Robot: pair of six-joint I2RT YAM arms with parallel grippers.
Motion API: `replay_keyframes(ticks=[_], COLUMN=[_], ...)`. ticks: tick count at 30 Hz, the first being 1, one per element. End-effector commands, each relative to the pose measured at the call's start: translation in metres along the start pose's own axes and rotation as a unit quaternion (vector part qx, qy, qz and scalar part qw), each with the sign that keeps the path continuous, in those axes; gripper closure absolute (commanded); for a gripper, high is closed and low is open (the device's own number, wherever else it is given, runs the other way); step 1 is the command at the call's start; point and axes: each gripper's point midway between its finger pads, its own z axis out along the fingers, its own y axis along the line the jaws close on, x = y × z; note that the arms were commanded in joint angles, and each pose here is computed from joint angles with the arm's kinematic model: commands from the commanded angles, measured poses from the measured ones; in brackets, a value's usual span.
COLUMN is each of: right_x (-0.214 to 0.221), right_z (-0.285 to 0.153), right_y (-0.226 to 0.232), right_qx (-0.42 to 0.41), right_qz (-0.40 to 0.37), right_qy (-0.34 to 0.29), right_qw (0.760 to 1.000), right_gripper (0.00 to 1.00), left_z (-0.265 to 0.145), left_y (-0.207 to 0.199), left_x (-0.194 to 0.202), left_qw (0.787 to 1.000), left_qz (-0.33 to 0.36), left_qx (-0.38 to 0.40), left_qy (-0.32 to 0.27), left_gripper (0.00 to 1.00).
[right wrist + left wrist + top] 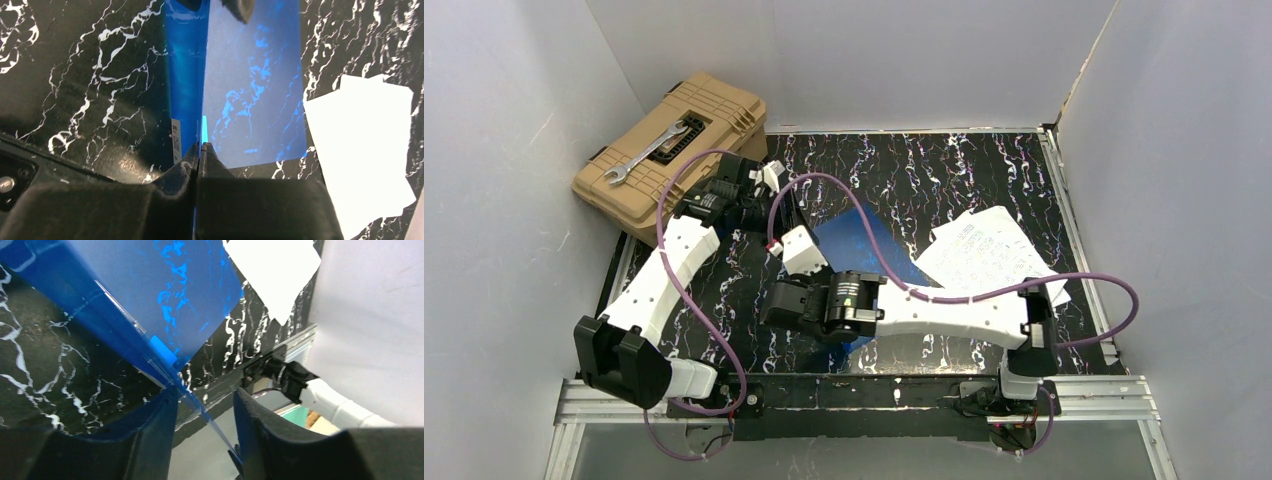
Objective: Put the files into the folder
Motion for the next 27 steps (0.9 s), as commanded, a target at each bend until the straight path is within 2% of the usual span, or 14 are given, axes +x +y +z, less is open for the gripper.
replay_keyframes(ticks=[1, 6, 11, 14, 17, 20, 22, 27], right_x=[-0.024, -0.030, -0.035, -0.039, -0.046, -0.052, -0.057, -0.057], right_z=[-0.007, -0.006, -0.008, -0.015, -0.026, -0.041, -0.053, -0.075], right_y=[-0.014, -0.002, 0.009, 0.014, 0.017, 0.021, 0.020, -0.007], right_qx=[0.069, 0.085, 0.073, 0.050, 0.004, -0.057, -0.094, -0.133], right_qz=[0.001, -0.019, -0.019, -0.010, 0.005, 0.025, 0.039, 0.063], right_qy=[-0.041, -0.050, -0.058, -0.065, -0.073, -0.084, -0.095, -0.130], right_qw=[0.997, 0.995, 0.995, 0.997, 0.997, 0.995, 0.990, 0.980], right_gripper=[0.99, 0.99, 0.98, 0.77, 0.64, 0.47, 0.31, 0.12], left_z=[-0.004, -0.004, -0.006, -0.004, 0.003, 0.009, 0.013, 0.018], left_y=[0.000, 0.002, 0.007, 0.008, 0.005, 0.007, 0.009, 0.017], left_x=[0.005, 0.007, 0.006, 0.005, 0.002, -0.002, -0.003, -0.006], left_qw=[1.000, 1.000, 0.999, 0.999, 0.999, 0.999, 0.999, 0.998], left_qz=[0.014, 0.018, 0.026, 0.029, 0.036, 0.047, 0.049, 0.061], left_qx=[-0.012, -0.019, -0.032, -0.034, -0.017, -0.013, -0.013, -0.028], left_qy=[0.010, 0.014, 0.010, 0.009, 0.009, 0.007, 0.010, 0.011], left_gripper=[0.63, 0.85, 0.99, 1.00, 1.00, 1.00, 1.00, 1.00])
